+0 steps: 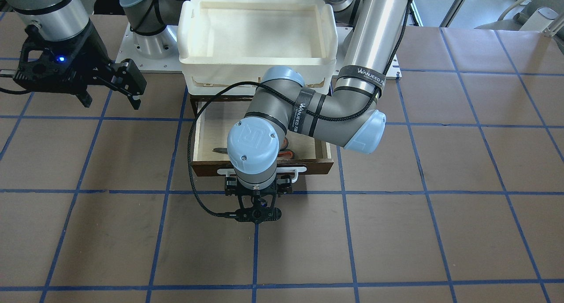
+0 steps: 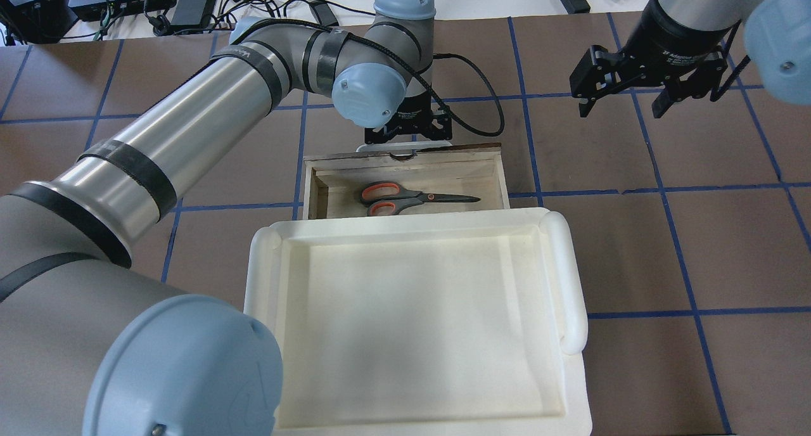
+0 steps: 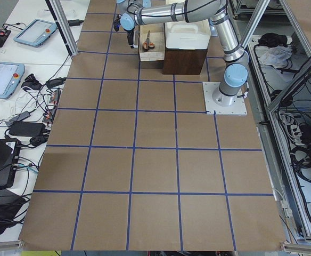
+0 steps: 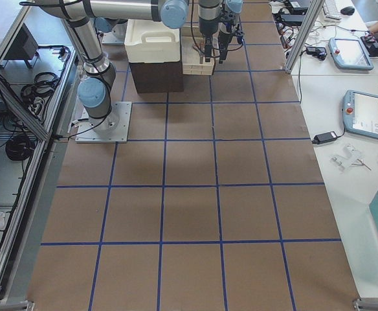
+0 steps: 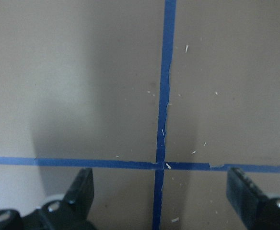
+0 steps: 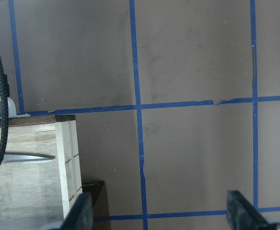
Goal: Put scissors in drawer and close it
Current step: 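Position the left gripper above the drawer's far edge, then push the drawer closed toward the cabinet with the left gripper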
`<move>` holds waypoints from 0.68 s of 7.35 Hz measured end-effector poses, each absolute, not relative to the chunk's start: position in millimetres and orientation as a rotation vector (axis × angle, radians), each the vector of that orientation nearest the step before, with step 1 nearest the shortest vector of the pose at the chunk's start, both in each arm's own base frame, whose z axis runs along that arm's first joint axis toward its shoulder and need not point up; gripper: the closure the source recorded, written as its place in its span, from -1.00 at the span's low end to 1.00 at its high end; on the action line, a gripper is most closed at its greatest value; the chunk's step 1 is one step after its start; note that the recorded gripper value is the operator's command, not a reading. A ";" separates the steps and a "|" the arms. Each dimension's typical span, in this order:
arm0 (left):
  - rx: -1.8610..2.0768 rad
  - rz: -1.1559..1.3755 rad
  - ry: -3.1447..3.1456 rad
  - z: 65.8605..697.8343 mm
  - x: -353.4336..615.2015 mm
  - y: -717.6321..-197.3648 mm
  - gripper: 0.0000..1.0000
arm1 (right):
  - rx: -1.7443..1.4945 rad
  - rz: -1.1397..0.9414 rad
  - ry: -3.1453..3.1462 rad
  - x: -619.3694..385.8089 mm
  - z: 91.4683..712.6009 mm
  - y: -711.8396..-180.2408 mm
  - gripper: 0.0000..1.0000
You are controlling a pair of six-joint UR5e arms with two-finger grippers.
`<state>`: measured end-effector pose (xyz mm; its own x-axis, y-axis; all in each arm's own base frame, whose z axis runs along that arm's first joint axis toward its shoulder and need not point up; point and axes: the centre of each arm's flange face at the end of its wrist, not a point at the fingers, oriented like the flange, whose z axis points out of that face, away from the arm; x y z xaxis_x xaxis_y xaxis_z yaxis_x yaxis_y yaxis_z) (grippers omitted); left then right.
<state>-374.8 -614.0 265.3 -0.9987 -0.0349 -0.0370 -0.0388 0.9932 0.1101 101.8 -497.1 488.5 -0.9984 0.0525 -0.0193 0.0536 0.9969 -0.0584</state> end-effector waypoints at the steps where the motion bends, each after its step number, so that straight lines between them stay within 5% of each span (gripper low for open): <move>1: -0.057 0.184 3.098 272.1 -374.0 -610.5 -1.00 | 0.087 -0.091 3.121 101.8 488.3 -497.1 -1.00; 5: -0.054 0.233 3.083 289.2 -371.0 -598.7 -1.00 | 0.092 -0.089 3.119 101.7 487.6 -497.1 -1.00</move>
<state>-371.0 -598.7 289.2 -0.9982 -0.0310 -0.0520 -0.0385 0.9881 0.1490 101.7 -497.1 487.6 -0.9981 0.0581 -0.0217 0.0593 0.9967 -0.0563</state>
